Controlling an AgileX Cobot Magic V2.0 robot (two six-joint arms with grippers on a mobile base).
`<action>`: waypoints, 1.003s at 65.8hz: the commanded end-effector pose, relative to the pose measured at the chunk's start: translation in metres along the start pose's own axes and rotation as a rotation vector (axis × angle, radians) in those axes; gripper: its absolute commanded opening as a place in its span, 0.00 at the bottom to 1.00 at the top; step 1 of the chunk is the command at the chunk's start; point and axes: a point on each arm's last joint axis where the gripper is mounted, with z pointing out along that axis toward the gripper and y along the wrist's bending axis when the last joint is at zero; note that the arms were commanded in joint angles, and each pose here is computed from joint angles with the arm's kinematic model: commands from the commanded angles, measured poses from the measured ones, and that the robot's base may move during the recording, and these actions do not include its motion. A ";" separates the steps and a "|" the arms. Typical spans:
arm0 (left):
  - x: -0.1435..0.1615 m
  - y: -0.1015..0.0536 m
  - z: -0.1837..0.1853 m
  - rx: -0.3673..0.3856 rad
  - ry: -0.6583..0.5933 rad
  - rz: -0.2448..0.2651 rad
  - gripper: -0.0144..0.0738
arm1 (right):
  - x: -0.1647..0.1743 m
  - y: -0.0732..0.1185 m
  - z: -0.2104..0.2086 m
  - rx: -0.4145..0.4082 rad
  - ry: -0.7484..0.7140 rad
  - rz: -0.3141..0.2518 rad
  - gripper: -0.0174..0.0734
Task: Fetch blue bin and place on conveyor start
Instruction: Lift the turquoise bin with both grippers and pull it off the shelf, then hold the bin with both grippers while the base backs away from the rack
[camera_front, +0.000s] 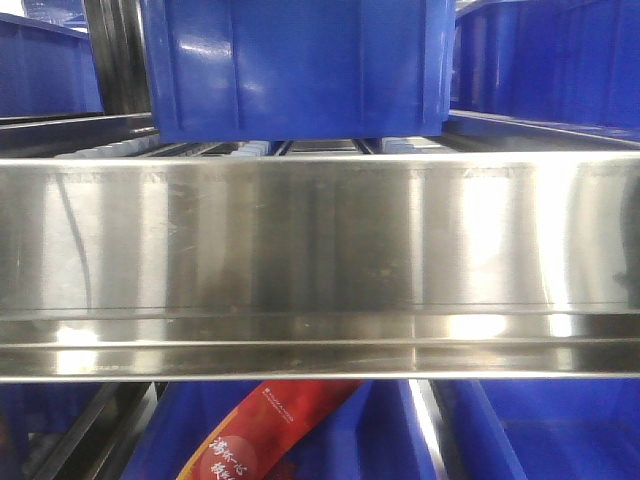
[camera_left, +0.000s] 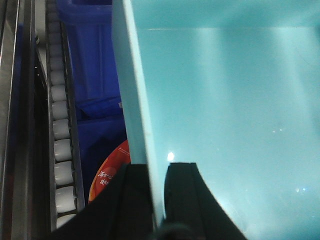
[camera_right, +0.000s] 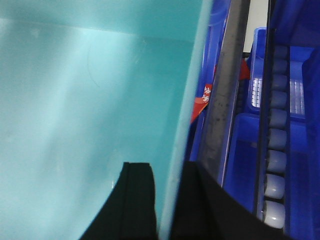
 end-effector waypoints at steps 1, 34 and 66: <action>-0.004 0.000 -0.007 -0.010 -0.047 0.026 0.04 | -0.005 0.000 -0.010 0.013 -0.066 -0.036 0.03; -0.004 0.000 -0.007 -0.010 -0.047 0.026 0.04 | -0.005 0.000 -0.010 0.013 -0.066 -0.036 0.03; -0.025 -0.004 -0.011 0.033 -0.281 0.028 0.04 | -0.009 0.000 -0.010 0.010 -0.102 -0.036 0.03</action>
